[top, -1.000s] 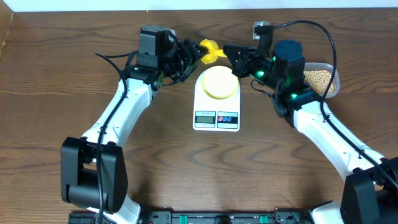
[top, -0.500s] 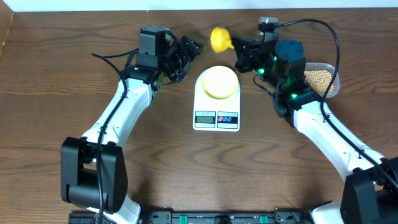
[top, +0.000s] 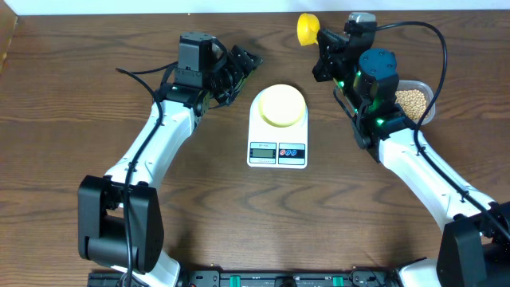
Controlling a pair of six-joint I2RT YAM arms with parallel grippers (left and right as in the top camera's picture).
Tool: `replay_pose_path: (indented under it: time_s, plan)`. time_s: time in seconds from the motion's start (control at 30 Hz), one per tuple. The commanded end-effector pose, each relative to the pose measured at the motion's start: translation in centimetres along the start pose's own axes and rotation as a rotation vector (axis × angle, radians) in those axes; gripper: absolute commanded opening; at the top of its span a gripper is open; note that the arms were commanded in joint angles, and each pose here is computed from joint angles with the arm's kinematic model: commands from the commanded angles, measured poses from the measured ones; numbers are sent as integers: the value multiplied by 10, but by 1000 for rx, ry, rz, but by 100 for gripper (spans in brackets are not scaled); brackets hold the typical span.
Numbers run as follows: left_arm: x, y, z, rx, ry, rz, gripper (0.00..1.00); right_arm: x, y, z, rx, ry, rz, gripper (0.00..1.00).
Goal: Scoop item into bowl and weigh 50g on scale
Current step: 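Open the left gripper and carry the scoop right toward the soybean tub, then move the open left gripper toward the front of the scale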
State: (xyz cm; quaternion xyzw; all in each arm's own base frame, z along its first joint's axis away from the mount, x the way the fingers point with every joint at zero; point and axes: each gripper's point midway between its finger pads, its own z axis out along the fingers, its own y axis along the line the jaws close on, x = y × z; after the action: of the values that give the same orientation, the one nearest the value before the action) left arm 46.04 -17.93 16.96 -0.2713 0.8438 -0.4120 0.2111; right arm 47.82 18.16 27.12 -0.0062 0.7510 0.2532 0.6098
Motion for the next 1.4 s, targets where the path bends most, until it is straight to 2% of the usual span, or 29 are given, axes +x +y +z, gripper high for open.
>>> replay_pose_path:
  time_s: [0.0,0.93,1.37]
  plan:
    - [-7,-14,-9,23,-31,25,84,-7,-3,2,21,-17,-20,1]
    - [-7,-14,-9,23,-31,25,83,-10,-13,1,40,-21,-33,1]
    - [-7,-14,-9,23,-31,25,84,7,-26,0,83,49,-27,1]
